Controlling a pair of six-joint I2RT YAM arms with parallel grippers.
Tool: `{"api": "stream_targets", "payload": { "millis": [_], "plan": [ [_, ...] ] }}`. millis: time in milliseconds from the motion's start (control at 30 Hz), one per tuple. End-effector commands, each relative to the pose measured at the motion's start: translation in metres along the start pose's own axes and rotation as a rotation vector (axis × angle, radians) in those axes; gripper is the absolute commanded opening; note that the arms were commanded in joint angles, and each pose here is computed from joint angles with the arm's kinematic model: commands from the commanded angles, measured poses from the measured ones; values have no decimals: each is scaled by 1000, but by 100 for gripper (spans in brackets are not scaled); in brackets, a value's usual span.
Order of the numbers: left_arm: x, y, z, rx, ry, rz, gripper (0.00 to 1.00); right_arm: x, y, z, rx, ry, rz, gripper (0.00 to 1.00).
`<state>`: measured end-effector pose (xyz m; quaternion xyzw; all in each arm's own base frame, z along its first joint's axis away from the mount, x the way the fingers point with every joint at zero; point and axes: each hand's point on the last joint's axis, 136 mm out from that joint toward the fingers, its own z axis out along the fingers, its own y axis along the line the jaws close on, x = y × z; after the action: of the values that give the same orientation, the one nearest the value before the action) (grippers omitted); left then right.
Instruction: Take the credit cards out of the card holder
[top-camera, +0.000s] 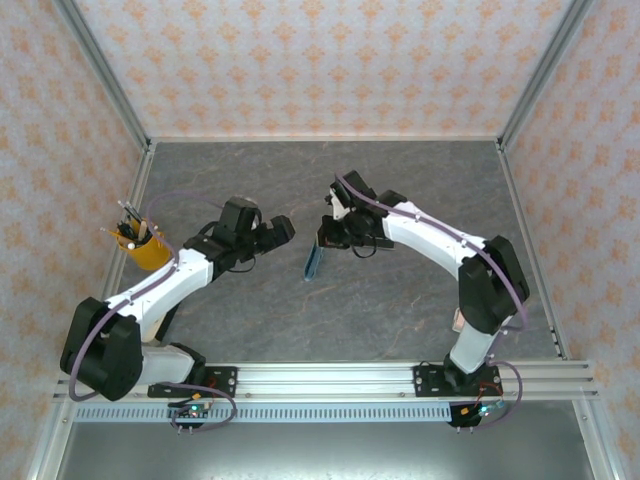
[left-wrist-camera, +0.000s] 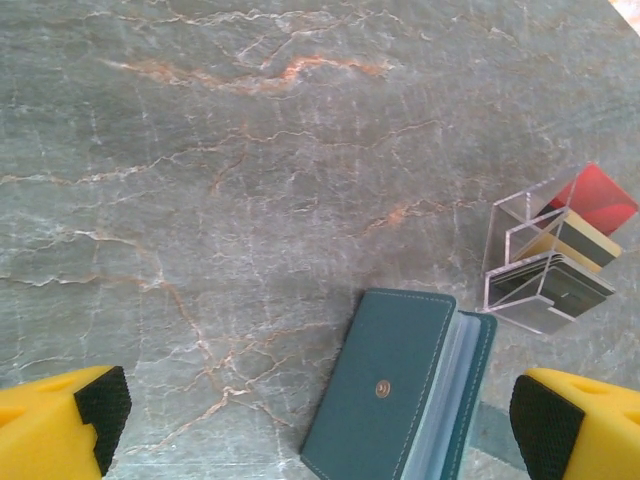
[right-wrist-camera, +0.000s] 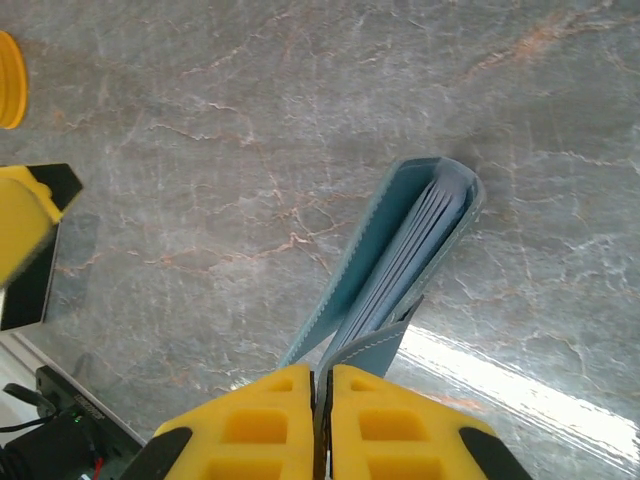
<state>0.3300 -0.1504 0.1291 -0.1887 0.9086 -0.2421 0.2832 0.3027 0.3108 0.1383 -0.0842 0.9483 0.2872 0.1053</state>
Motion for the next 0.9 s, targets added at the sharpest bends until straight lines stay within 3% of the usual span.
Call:
{"api": "stream_targets", "payload": {
  "millis": [0, 267, 633, 867],
  "plan": [
    [3, 13, -2, -43, -3, -16, 100, -10, 11, -1, -31, -19, -10, 10],
    [5, 9, 3, -22, 19, -22, 100, -14, -1, -3, 44, -41, -10, 9],
    [10, 1, 7, 21, 50, -24, 100, -18, 16, 1, -48, -35, -38, 10],
    [12, 0, 9, 28, 59, -26, 94, -18, 16, 4, -53, -29, -52, 9]
  ]
}}
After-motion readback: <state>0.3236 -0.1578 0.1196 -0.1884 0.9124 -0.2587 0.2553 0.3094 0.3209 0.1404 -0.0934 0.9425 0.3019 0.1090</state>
